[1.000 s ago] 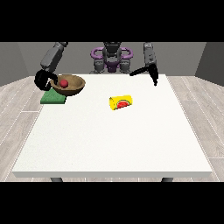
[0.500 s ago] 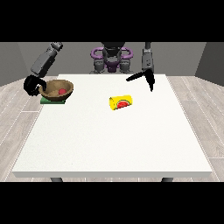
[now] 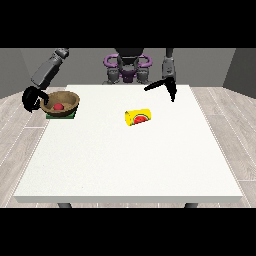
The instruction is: Pick the cup and pour the ball into the bowl, then pick the bowl and place it on the pad
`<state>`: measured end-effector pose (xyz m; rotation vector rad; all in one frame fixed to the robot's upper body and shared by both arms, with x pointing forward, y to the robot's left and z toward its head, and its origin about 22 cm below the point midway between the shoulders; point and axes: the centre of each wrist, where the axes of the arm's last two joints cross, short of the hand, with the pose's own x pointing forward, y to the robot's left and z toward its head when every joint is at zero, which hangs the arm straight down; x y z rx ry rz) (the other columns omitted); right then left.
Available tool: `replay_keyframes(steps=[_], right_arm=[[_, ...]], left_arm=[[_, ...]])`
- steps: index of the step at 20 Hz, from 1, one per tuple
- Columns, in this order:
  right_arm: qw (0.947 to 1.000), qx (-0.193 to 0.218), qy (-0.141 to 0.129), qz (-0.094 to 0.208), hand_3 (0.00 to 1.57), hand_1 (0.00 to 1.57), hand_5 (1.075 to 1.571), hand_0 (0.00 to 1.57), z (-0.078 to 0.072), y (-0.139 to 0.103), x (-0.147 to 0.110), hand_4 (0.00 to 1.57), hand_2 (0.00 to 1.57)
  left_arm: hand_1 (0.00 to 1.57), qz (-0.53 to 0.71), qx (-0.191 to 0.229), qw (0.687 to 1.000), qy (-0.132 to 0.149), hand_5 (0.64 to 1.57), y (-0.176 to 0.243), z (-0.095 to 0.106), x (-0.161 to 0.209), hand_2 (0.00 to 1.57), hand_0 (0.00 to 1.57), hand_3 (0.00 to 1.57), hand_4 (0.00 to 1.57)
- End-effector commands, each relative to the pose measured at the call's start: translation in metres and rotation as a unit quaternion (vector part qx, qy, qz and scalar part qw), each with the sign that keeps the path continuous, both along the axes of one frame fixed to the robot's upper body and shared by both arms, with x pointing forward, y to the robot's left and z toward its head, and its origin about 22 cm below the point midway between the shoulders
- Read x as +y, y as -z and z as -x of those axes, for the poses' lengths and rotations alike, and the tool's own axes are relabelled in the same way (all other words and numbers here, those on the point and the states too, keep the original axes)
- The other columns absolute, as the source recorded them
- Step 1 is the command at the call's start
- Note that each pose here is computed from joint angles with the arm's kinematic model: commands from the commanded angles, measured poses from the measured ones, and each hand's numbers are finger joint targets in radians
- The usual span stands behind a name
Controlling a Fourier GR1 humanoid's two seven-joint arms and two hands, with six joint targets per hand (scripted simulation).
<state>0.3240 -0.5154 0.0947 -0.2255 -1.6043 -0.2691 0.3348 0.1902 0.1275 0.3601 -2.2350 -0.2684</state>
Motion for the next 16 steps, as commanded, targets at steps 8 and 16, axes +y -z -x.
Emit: replay_keyframes(steps=[8, 16], right_arm=[[0.9988, 0.038, 0.0, -0.032, 0.81, 1.57, 1.571, 1.57, -0.004, -0.013, -0.005, 0.74, 1.57], [0.9968, 0.072, -0.007, 0.034, 1.21, 1.57, 1.558, 1.57, 0.007, 0.023, 0.004, 0.67, 1.57]], left_arm=[[0.0, 0.013, 0.009, 1.0, 0.005, 1.566, 0.007, 0.01, -0.004, 0.0, 0.0, 0.0, 0.0], [0.0, 0.008, 0.01, 1.0, 0.013, 1.565, -0.005, 0.011, 0.02, 0.0, 0.0, 0.0, 0.0]])
